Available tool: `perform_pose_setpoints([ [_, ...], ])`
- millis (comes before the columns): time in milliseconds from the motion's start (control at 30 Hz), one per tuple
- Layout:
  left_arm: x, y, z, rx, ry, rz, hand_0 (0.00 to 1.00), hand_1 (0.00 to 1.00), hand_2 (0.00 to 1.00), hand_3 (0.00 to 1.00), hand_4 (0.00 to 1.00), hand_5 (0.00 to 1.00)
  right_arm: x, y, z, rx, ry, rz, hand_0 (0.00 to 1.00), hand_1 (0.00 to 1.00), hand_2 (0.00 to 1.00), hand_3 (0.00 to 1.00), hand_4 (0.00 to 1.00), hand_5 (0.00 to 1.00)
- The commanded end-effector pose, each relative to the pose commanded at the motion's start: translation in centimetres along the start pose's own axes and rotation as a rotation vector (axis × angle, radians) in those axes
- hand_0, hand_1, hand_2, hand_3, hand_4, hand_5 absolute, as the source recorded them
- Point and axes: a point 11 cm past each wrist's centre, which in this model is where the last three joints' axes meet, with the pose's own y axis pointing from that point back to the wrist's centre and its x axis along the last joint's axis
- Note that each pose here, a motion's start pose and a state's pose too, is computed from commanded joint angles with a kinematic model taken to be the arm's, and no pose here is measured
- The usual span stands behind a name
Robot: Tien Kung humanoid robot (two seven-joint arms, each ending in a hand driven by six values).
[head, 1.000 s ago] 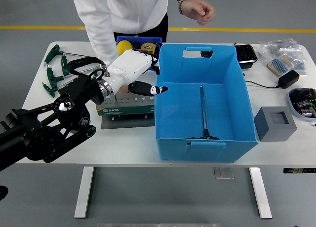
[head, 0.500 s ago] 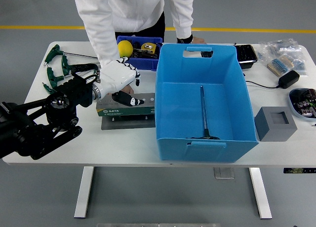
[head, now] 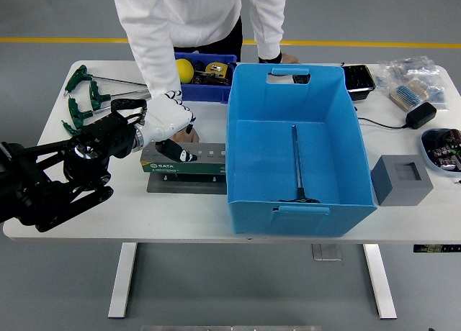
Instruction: Lift tool from toolbox,place it in box,lift tool from toolbox,place it in box
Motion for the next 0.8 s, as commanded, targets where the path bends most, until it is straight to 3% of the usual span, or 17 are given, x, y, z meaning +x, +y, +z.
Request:
perform_pose_setpoints([
  [333,-1.1,0.1,-0.4,0.027,-0.043,-0.084,0.983,0.729,0.642,0.499,0.918,0.816,0.0,0.0,0.0,0.001,0.001,0.0,0.652,0.641,0.703,0.556,0.801,0.744],
  [800,-1.7,0.0,-1.2,0.051,-0.069,-0.106,0.98,0.646,0.559,0.432,0.915,0.835,0.0,0.0,0.0,-0.001,0.001,-0.001,0.652,0.641,0.704,0.556,0.801,0.744],
])
